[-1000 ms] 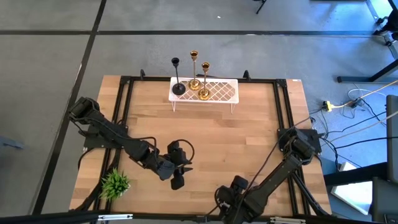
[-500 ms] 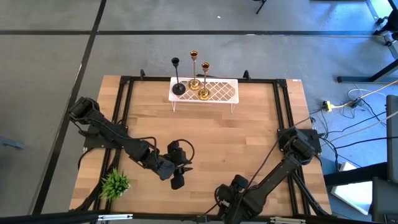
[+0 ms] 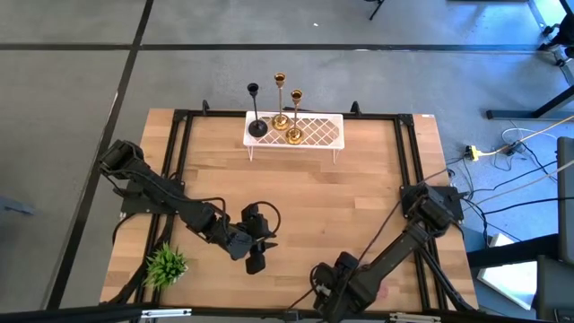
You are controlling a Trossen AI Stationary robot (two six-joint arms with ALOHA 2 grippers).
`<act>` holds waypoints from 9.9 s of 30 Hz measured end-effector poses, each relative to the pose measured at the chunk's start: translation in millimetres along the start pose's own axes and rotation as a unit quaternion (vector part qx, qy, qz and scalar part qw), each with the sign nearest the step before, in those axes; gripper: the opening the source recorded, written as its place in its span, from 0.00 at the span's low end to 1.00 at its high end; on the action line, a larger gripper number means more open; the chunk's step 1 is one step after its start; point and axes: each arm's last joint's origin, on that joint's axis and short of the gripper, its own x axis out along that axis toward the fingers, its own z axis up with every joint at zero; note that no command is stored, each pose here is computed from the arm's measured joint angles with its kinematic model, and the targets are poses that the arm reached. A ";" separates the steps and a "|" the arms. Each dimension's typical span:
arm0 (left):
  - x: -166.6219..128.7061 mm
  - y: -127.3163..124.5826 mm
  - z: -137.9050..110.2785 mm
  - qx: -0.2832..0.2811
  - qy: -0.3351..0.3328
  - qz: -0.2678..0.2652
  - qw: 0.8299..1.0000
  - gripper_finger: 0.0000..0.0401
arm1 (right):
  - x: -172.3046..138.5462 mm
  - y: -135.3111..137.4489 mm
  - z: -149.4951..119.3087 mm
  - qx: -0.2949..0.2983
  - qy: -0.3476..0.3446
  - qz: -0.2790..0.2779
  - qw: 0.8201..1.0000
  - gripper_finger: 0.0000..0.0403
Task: Pick & Place candle stick holders
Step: Put the blue patterned scented candle on the shelf
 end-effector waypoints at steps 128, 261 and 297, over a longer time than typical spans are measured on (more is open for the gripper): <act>-48.3 161.1 85.4 -0.286 -0.171 0.308 0.891 0.28 | -148.9 -391.0 227.5 -0.136 -0.222 0.008 0.965 0.73; -47.9 163.2 84.2 -0.248 -0.143 0.312 0.906 0.28 | -107.3 -409.5 298.1 -0.043 -0.095 -0.085 0.991 0.84; -48.4 154.5 81.8 -0.204 -0.123 0.298 0.924 0.28 | -185.6 -413.3 230.3 0.097 -0.060 -0.089 0.990 0.83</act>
